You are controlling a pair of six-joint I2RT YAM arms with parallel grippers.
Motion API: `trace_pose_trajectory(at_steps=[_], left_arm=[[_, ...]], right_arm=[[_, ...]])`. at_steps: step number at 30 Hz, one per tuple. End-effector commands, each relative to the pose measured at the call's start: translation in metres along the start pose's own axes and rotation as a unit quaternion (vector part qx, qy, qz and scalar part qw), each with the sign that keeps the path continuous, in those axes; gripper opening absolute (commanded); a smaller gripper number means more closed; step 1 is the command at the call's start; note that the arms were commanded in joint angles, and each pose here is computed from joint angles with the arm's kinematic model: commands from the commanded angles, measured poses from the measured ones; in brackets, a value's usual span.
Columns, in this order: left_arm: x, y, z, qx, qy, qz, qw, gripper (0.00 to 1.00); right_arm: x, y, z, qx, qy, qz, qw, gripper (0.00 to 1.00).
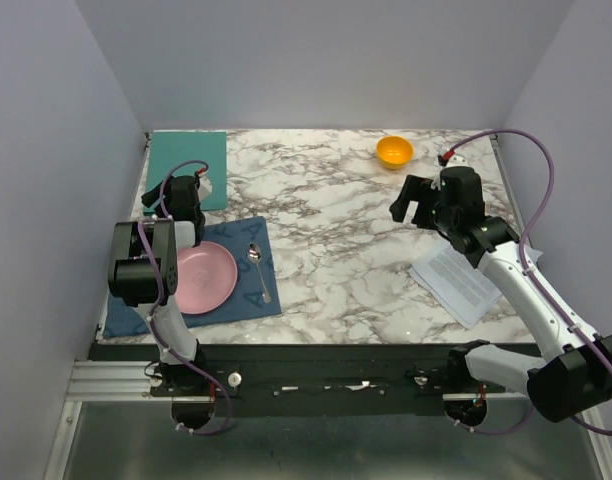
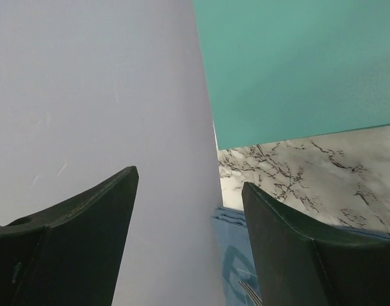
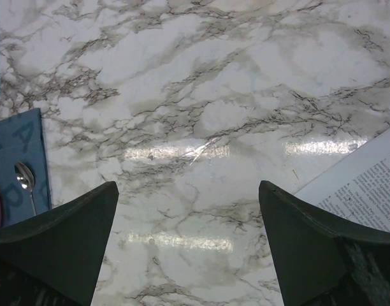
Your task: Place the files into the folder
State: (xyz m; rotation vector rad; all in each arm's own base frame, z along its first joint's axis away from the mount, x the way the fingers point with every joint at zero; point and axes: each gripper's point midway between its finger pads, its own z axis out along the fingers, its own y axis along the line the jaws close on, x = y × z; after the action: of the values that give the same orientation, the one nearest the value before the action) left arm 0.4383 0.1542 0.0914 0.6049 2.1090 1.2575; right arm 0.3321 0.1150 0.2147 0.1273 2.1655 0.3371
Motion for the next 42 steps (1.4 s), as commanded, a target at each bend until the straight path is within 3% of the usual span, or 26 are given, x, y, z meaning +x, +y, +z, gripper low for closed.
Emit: trace_pose_trajectory(at_steps=[1, 11, 21, 42], left_arm=[[-0.002, -0.011, 0.004, 0.032, -0.001, 0.005, 0.999, 0.8], [0.003, -0.025, 0.016, 0.067, 0.02, -0.003, 0.998, 0.81], [0.011, -0.019, 0.037, 0.031, 0.043, 0.012, 0.999, 0.81], [-0.019, -0.001, 0.051, -0.007, 0.033, -0.024, 0.999, 0.8]], right_arm=[[-0.009, 0.0, -0.003, 0.008, -0.018, 0.006, 1.0, 1.0], [-0.011, -0.001, -0.009, 0.009, -0.027, 0.012, 1.0, 1.0], [-0.015, 0.002, -0.011, 0.006, -0.035, 0.03, 0.999, 1.0], [-0.007, -0.004, -0.012, 0.018, -0.049, 0.053, 0.997, 0.96]])
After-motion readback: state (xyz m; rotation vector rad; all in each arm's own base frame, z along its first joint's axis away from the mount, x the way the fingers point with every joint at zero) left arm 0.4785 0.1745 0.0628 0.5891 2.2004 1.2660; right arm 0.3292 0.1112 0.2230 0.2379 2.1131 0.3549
